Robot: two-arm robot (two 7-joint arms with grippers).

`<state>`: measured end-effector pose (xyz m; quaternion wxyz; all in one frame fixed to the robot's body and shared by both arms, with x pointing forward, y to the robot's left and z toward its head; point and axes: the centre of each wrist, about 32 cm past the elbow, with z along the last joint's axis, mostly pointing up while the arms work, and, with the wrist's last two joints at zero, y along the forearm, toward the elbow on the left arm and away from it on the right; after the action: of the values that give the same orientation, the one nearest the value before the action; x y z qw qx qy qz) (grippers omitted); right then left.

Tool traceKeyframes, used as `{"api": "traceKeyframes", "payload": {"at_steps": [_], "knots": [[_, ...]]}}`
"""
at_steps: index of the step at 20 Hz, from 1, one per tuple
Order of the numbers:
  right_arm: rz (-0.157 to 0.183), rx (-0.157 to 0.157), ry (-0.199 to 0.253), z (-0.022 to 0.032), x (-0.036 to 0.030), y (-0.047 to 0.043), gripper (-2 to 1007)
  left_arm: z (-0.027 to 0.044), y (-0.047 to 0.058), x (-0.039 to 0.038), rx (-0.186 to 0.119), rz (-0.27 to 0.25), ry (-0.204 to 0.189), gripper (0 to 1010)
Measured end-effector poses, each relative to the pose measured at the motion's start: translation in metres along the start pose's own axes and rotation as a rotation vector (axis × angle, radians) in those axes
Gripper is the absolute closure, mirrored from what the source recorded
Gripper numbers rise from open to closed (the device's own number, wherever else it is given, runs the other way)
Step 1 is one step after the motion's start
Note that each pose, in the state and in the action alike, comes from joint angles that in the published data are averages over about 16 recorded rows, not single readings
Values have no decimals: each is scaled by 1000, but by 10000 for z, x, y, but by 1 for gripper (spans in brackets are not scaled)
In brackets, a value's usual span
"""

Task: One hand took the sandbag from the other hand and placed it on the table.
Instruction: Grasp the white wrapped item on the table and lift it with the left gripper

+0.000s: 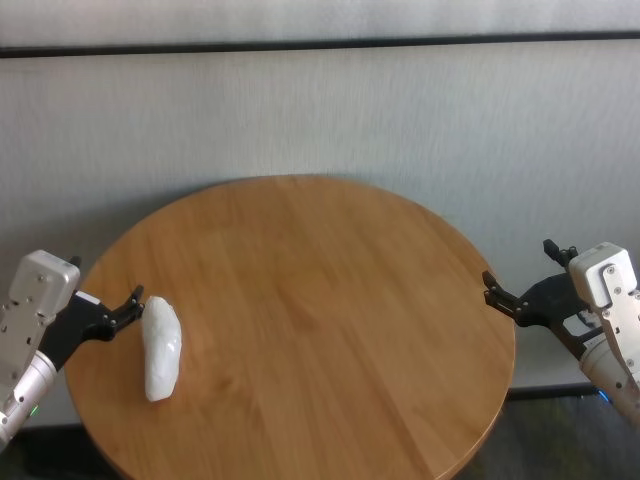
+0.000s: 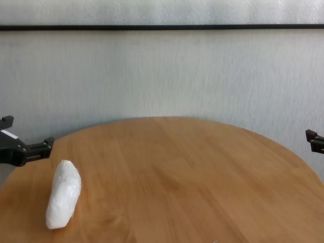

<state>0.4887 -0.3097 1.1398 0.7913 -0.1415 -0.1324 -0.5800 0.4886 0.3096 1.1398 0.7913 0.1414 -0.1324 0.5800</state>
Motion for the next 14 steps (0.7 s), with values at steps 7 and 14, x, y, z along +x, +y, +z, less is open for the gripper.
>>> {"api": "traceKeyframes", "payload": {"at_steps": [7,14], "knots": [[0,0,0,0,0,0,4,0,0,0,0,0,0,9],[0,0,0,0,0,0,4,0,0,0,0,0,0,9]]}}
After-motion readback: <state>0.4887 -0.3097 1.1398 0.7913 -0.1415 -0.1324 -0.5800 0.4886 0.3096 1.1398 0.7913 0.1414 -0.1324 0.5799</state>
